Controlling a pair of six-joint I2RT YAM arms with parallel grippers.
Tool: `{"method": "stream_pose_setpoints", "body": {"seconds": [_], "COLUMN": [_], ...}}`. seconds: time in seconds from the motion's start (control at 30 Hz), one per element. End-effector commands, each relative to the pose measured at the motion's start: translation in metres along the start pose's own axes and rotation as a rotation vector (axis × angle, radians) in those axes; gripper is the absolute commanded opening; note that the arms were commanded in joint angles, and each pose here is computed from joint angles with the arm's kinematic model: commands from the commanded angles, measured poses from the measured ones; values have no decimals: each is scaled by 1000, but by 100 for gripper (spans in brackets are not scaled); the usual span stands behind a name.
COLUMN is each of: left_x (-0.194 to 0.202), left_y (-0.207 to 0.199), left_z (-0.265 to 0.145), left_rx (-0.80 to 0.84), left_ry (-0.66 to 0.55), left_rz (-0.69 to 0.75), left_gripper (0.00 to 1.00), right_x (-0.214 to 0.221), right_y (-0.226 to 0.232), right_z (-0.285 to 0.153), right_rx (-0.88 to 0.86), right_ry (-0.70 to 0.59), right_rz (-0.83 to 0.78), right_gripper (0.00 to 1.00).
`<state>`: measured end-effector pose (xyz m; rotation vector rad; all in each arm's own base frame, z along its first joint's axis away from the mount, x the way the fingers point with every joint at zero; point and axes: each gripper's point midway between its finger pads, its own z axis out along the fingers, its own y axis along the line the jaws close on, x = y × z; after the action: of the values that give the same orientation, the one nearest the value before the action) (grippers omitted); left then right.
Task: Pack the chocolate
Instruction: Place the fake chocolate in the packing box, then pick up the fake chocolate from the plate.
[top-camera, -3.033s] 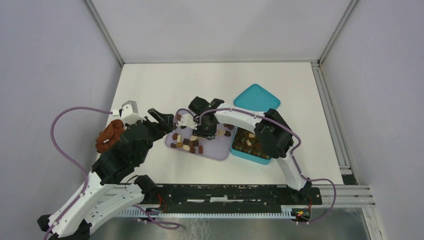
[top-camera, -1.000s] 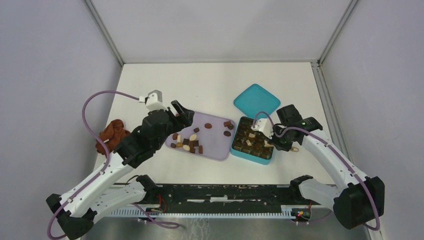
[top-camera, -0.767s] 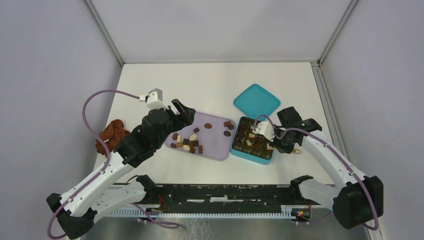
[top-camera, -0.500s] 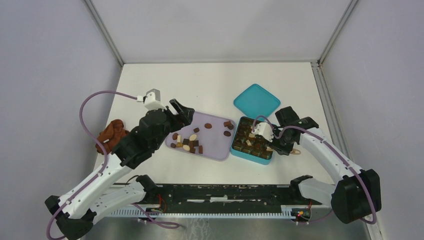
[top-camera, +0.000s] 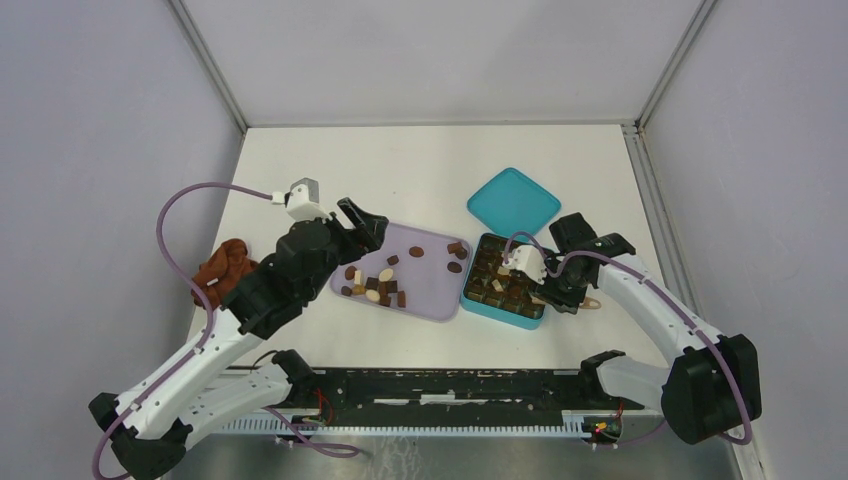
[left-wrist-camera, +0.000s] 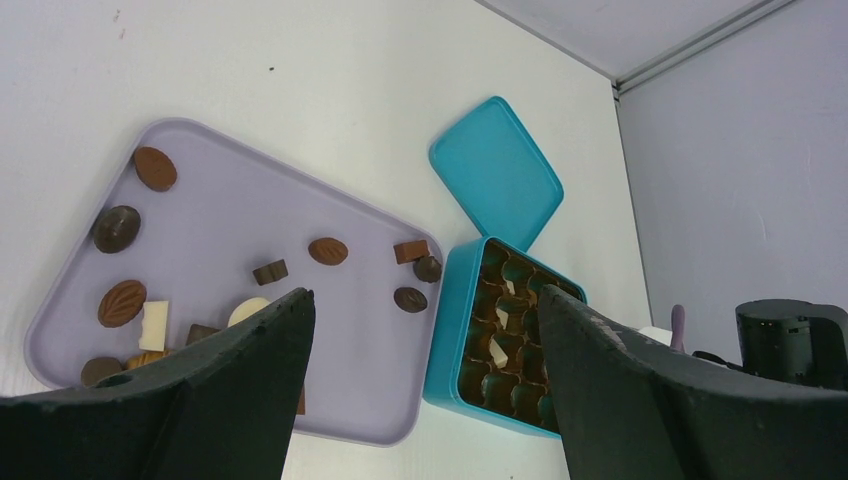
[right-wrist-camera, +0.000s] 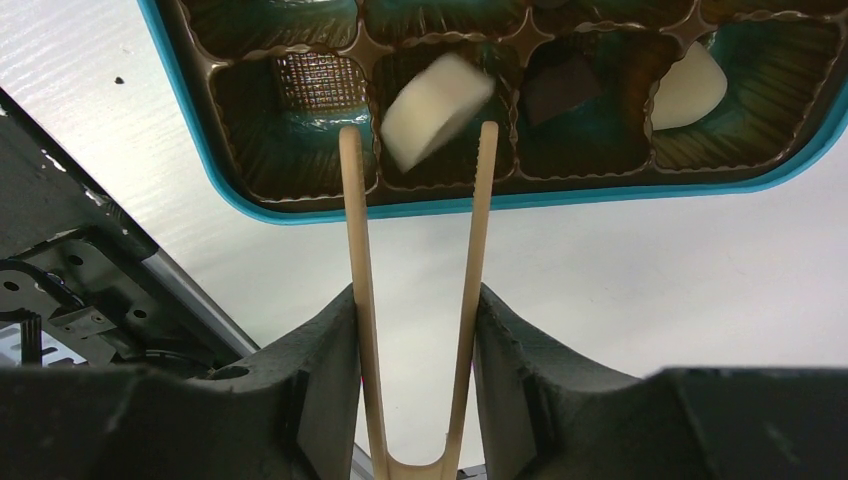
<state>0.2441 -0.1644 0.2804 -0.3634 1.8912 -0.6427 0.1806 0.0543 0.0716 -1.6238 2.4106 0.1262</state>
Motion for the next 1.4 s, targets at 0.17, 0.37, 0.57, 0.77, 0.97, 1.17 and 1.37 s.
{"method": "stream_pose_setpoints", "body": {"seconds": [0.17,0.37,0.57,0.77,0.97,1.17,1.37], "left_x": [-11,-10,-7,-19,-47,-61,-67], "left_y": [-8,-7,-5,-5,-14,-15,-7], "left_z": [-2,-2,0,-2,-11,-23,-34], "left_rx": [25,24,7,-51,-67,-59,-62], "left_ry": [-35,-32,-16,-2,-45,-89,-125], "left_rz": [0,-2,17,103,148,115,70], "left_gripper": [87,87,87,87,87,87,86], "right_x": [-5,-25,-59,-114,-187,-231,-267], "right_y": [-6,-9,-16,-26,1,29,54], "right_z": [-4,-16,-36,-50,-46,-23,-1], "right_rx": [20,15,-1,4,-40,-85,-89], "right_ry": [-17,-93,-216,-332,-403,-387,-348], "right_rz": [-5,-13,-38,-111,-252,-359,-456], "right_gripper": [45,39,38,38,38,38,38]}}
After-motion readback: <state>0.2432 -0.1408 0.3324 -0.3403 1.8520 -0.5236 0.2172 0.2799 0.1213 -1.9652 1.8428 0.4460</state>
